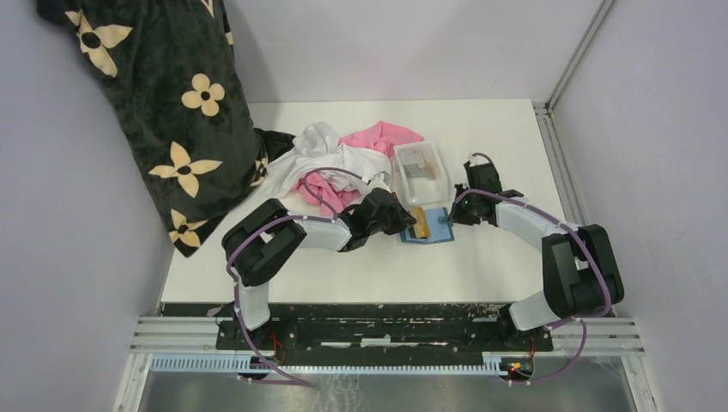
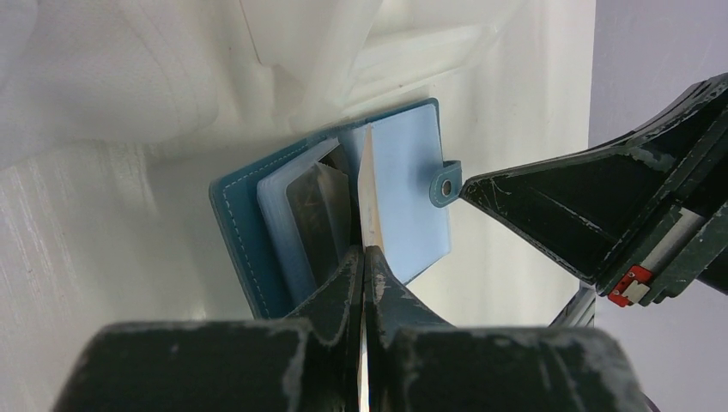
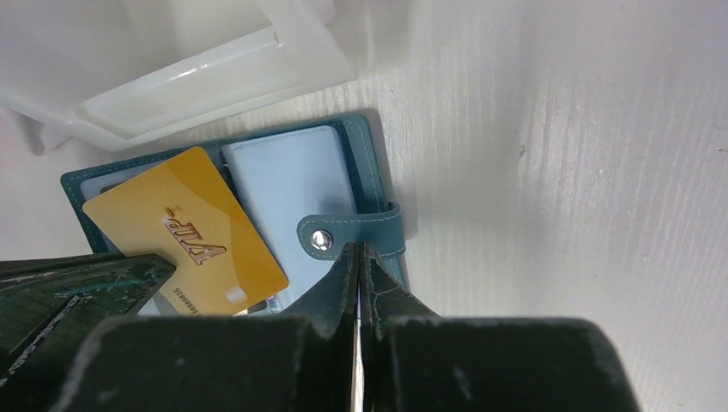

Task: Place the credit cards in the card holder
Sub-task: Insert the credit card into the card holder.

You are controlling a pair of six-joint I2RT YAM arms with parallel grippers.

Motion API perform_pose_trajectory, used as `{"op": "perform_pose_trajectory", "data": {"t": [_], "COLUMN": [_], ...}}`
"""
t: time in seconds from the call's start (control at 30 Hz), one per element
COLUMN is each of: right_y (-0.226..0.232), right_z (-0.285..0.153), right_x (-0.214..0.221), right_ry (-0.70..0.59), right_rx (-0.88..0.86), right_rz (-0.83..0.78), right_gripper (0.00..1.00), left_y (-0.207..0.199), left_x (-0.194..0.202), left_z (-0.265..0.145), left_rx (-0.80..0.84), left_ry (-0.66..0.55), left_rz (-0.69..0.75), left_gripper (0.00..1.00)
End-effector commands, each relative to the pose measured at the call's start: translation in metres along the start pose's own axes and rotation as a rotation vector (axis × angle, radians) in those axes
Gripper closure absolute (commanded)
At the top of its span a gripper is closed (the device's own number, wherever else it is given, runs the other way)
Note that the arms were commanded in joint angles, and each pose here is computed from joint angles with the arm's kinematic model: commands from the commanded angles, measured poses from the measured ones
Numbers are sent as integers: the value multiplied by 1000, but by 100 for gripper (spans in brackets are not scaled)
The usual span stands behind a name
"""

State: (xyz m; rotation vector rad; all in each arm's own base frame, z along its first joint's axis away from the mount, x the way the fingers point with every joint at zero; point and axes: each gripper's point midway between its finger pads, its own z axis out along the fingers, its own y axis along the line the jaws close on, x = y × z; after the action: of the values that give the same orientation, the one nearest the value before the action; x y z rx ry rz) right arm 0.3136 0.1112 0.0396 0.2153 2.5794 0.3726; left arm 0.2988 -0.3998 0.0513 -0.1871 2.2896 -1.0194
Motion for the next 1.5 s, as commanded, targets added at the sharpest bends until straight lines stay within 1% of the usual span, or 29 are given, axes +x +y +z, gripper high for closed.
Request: {"op": "perform_pose_trajectory", "data": {"t": [0.0,0.23,0.8,1.47], "right_y": [3,-1,-8,-12], "right_z": [1,6,13,14], "right_x": [-23,-20,-15,-13], "right_ry": [-64,-47,-22,-11], "right_rx": [7,24,61,82], "right_rz": [-13,-12,-9,-7], "right_gripper": [99,99,99,99], "left_y": [-3,6,8,24], "left_x": [-6,-3,13,23], "left_z": [3,3,13,14], "left_rx": [-30,-62,-22,-7], "left_ry": [-31,-34,10,-12], "left_rz": [-24,-64,-138,-255], "left_gripper": [97,97,97,97]}}
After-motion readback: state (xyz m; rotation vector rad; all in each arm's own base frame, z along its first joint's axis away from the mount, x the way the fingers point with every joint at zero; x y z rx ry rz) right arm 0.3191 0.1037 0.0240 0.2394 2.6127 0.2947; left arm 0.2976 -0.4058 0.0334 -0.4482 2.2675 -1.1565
